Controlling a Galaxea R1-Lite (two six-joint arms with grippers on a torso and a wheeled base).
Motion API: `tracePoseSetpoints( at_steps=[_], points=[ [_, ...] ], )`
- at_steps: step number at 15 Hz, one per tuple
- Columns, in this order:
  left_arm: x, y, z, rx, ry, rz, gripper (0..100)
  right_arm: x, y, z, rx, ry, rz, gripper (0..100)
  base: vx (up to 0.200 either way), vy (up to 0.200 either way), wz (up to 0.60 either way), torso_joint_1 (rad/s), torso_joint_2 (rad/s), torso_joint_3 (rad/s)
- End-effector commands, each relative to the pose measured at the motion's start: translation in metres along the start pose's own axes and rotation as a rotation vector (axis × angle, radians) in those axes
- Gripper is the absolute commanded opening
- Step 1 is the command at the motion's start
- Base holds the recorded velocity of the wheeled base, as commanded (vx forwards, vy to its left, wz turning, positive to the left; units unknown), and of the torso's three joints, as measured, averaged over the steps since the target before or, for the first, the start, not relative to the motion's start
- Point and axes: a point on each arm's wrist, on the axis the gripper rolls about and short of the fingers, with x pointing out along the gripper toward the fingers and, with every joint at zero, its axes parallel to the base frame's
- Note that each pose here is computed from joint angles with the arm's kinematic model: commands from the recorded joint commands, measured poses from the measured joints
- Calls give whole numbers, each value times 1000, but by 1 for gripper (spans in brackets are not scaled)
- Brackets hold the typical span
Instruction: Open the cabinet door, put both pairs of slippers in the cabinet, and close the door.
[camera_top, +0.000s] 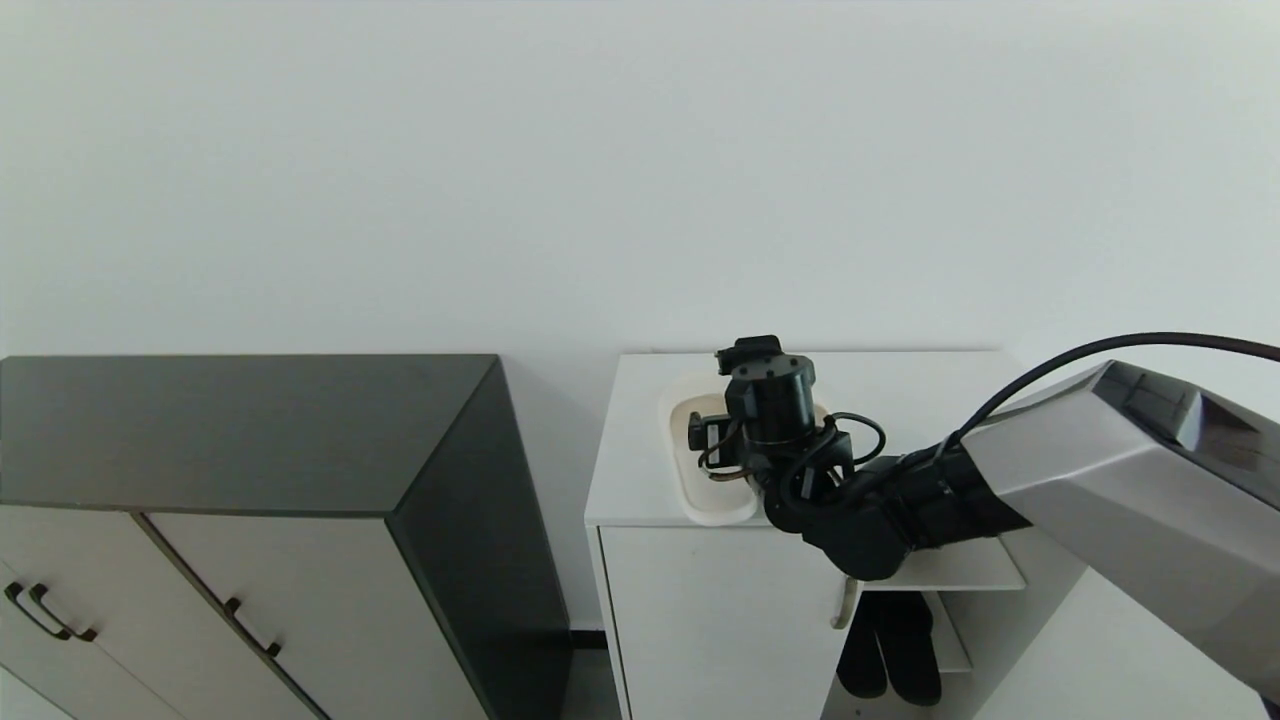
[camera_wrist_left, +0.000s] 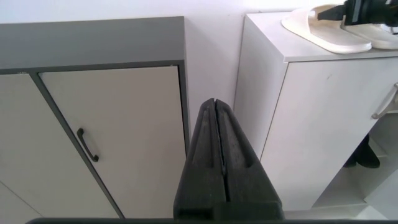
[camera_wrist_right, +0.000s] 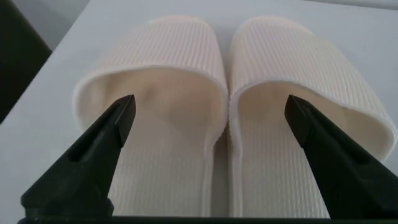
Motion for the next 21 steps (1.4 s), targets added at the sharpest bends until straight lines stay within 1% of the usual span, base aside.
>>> tracePoseSetpoints(
  at_steps=[1, 4, 7, 8, 14, 19, 21],
  points=[
    [0, 0, 0, 0, 0, 0, 0, 14, 0, -12, -7, 14, -14, 100, 0, 0, 0, 0, 0, 0],
    [0, 0, 0, -2, 0, 0, 0, 31, -3, -13, 16, -5, -35, 100, 0, 0, 0, 0, 0, 0],
    [0, 0, 0, -2, 0, 0, 0, 38, -3, -11, 30, -22, -42, 100, 0, 0, 0, 0, 0, 0],
    [0, 0, 0, -2, 0, 0, 0, 39, -4, -11, 30, -23, -43, 0, 0, 0, 0, 0, 0, 0],
    [0, 0, 0, -2, 0, 2, 0, 36, -3, -6, 34, -32, -40, 0, 0, 0, 0, 0, 0, 0],
    [0, 0, 0, -3, 0, 2, 0, 15, -12, 16, 42, -50, -36, 0, 0, 0, 0, 0, 0, 0],
    [0, 0, 0, -3, 0, 2, 0, -7, -15, 29, 42, -56, -20, 0, 0, 0, 0, 0, 0, 0]
  ],
)
